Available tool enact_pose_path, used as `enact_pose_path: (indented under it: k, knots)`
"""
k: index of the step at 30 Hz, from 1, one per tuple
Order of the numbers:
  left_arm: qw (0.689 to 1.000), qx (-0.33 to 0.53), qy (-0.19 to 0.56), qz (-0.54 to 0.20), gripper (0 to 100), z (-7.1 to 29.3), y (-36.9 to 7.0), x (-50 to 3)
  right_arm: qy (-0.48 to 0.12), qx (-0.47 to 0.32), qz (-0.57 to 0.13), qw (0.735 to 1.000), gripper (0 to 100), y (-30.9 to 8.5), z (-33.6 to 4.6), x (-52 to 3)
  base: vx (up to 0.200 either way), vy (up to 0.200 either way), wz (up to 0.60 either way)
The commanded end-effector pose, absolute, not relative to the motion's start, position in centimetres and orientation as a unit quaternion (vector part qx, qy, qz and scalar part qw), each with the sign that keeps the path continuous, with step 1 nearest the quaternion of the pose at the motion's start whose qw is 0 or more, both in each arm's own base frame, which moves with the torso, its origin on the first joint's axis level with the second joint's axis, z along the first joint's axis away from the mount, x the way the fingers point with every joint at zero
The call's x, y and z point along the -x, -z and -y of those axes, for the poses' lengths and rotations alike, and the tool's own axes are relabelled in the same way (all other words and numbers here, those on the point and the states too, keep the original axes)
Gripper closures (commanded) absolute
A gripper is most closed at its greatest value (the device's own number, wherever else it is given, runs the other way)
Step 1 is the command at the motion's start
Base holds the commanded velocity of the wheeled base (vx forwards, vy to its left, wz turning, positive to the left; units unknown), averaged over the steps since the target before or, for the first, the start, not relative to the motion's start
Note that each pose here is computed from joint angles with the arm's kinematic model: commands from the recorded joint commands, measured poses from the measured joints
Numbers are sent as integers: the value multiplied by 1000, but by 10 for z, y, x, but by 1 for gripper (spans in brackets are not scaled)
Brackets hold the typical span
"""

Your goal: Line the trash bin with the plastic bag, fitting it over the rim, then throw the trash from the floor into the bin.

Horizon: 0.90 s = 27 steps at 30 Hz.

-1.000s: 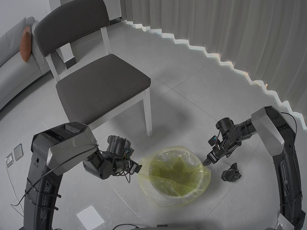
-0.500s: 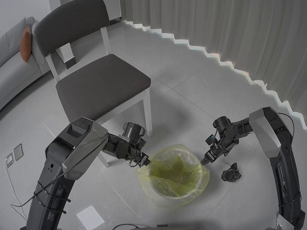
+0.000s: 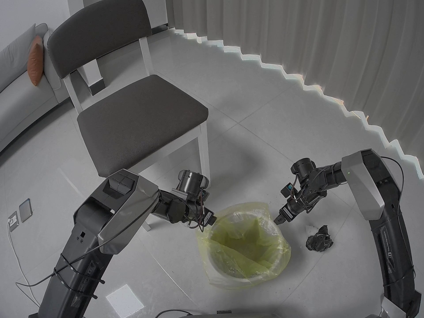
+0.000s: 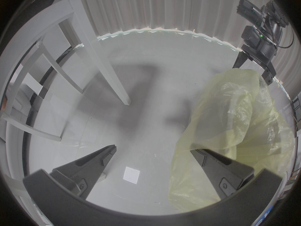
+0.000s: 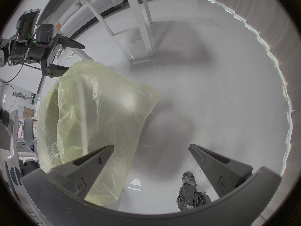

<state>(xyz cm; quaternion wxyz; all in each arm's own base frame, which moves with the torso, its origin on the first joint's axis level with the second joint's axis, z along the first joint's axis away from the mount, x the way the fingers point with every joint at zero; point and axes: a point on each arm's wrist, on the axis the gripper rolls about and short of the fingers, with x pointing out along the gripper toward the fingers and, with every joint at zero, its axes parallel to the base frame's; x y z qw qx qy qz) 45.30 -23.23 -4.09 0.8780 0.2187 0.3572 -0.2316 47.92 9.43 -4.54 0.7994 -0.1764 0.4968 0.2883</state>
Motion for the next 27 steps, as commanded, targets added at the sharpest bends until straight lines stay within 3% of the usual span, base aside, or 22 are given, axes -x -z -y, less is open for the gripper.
enact_pose_path:
  k: [1, 10, 20, 27]
  knots:
    - [878, -217, 226, -361, 0, 227, 42, -453, -283, 175, -502, 798, 0, 46, -87, -480, 0, 0, 0]
    - [903, -191, 214, -319, 0, 213, 1, -447, -242, 147, -512, 811, 0, 11, -33, -471, 0, 0, 0]
    - [918, -179, 201, -290, 0, 186, -15, -422, -205, 112, -534, 813, 0, 3, 18, -450, 0, 0, 0]
    - [929, -173, 199, -261, 0, 176, -18, -403, -251, 104, -484, 832, 0, -12, -7, -440, 0, 0, 0]
